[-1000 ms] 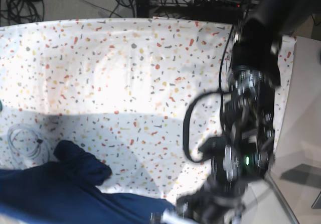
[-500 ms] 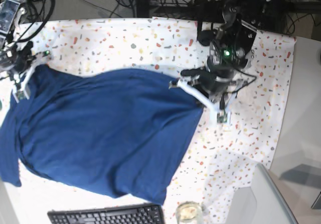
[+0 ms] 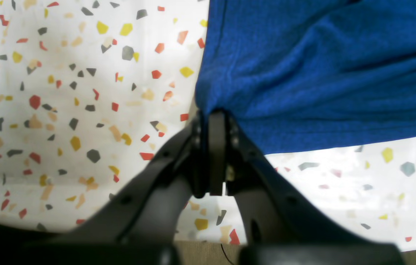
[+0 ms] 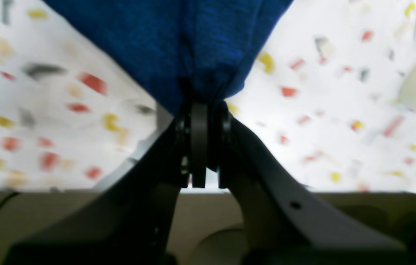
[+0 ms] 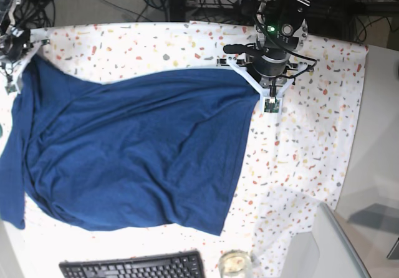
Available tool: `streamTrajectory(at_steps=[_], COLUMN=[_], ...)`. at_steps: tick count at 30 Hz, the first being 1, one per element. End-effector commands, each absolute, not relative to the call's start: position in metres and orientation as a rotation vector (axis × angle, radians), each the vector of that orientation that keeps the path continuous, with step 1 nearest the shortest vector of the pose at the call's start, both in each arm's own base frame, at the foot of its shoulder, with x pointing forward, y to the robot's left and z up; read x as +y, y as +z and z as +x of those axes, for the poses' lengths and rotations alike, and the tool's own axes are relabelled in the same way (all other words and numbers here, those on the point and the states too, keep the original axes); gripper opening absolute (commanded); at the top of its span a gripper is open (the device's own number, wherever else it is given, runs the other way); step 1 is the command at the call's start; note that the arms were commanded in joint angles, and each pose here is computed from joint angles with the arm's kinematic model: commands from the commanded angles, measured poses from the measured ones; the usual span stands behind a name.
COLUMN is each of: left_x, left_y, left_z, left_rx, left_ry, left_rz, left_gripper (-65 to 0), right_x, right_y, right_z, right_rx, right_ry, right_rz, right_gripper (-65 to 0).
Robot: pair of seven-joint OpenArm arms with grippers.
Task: Layout the t-shirt on the table in an organized manner, then fold the t-shirt properly
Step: 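Lift the shirt with both grippers and lay it flat across the cloth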
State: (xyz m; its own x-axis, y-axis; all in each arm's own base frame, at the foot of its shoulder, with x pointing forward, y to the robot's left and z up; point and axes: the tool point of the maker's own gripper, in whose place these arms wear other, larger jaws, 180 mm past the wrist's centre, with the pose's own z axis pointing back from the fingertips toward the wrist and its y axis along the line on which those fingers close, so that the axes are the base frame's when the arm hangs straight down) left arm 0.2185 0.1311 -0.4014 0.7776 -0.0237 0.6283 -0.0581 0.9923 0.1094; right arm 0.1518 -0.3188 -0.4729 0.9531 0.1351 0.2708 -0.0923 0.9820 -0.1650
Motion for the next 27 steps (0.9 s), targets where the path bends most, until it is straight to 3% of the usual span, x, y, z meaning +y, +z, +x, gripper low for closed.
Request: streamTrajectory(at_steps=[1, 8, 22, 27], left_x=[0.133, 0.137, 0.15, 0.189], left_y=[-0.39, -0.389, -0.408, -0.405], left_z=[0.226, 0.226, 0.184, 0.178], left_rx=[-0.729, -0.731, -0.63, -0.619], left_ry=[0.018, 0.011, -0.028, 0.054], left_rz=[0.134, 0.143, 0.177, 0.256], left_gripper=[-65.0, -65.0, -65.0, -65.0], right_x=[-0.337, -0.372, -0.358, -0.374], right_y=[-0.46, -0.444, -0.483, -0.474], right_z=[0.16, 0.151, 0.108, 0.112], right_rx=[-0.309, -0.275, -0.153, -0.157], right_ry=[0.125, 0.163, 0.133, 0.148], right_rz=[-0.198, -0.278, -0.188, -0.224], right_gripper=[-65.0, -65.0, -65.0, -65.0])
